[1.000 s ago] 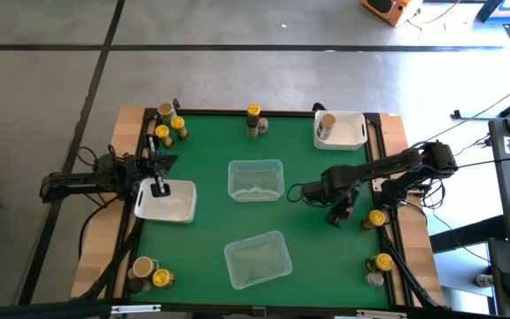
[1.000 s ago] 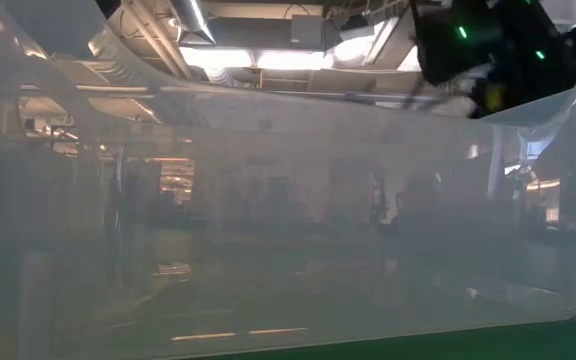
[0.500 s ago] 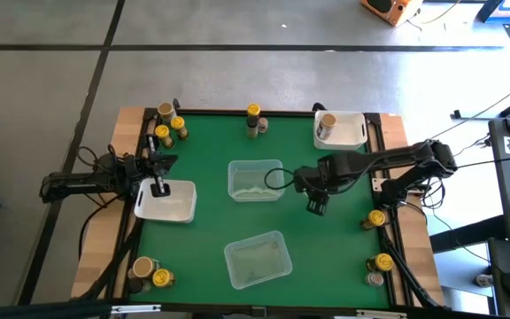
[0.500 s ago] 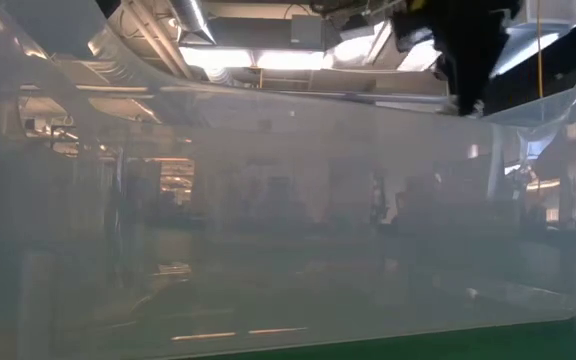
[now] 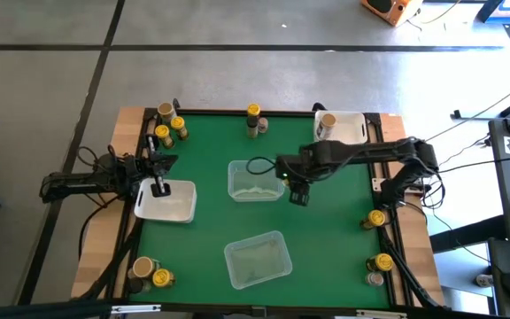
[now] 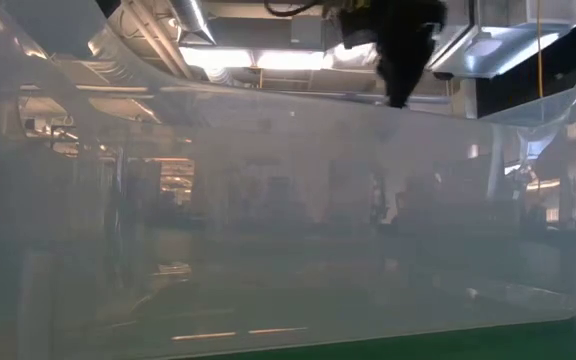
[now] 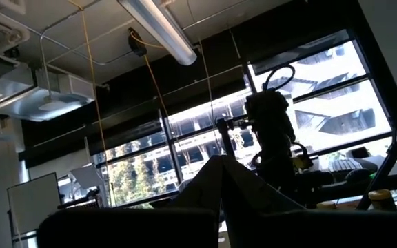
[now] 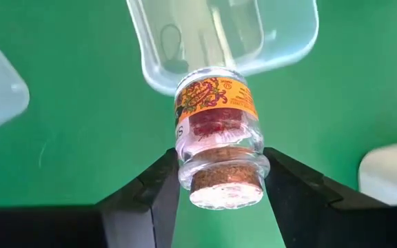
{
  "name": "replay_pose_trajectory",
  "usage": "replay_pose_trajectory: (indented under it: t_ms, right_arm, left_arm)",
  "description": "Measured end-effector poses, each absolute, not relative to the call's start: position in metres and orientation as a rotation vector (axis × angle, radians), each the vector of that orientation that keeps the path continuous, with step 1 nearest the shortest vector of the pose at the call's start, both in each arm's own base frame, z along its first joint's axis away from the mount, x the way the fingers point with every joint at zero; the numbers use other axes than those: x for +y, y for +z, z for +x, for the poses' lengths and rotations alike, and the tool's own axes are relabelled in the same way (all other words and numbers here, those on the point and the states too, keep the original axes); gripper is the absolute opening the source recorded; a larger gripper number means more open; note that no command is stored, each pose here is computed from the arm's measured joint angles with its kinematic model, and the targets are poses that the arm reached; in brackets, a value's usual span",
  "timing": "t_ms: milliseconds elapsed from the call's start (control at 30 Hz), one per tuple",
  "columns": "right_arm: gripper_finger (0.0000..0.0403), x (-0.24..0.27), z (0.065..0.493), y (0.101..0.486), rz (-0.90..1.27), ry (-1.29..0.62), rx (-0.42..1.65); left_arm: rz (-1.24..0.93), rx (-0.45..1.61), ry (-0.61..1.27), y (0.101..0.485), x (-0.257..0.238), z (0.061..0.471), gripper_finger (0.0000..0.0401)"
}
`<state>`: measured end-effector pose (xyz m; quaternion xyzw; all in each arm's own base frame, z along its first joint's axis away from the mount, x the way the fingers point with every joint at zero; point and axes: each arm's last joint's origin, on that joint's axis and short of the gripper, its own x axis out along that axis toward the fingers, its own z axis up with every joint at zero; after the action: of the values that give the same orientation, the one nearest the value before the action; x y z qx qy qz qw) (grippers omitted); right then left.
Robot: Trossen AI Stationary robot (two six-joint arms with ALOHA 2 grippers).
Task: Sort spices by type
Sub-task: Put the brown spice bottle into the bottom transparent bin
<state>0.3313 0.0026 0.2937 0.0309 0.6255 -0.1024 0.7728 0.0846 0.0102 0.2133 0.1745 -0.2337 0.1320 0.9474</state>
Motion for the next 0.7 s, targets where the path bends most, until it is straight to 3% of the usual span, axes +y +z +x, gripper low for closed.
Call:
replay_pose_trajectory:
  t_ms: [400, 700]
  right_arm:
    - [0.0187, -0.031, 0.396, 0.274, -0.001, -0.188, 1.421]
    - [0.0188, -0.047, 0.411, 0.239, 0.011, -0.191, 1.53]
  left_arm:
    - [0.363, -0.474, 0.27, 0.213, 0.01, 0.085, 0.0003]
    - [0.363, -0.474, 0.27, 0.213, 0.01, 0.085, 0.0003]
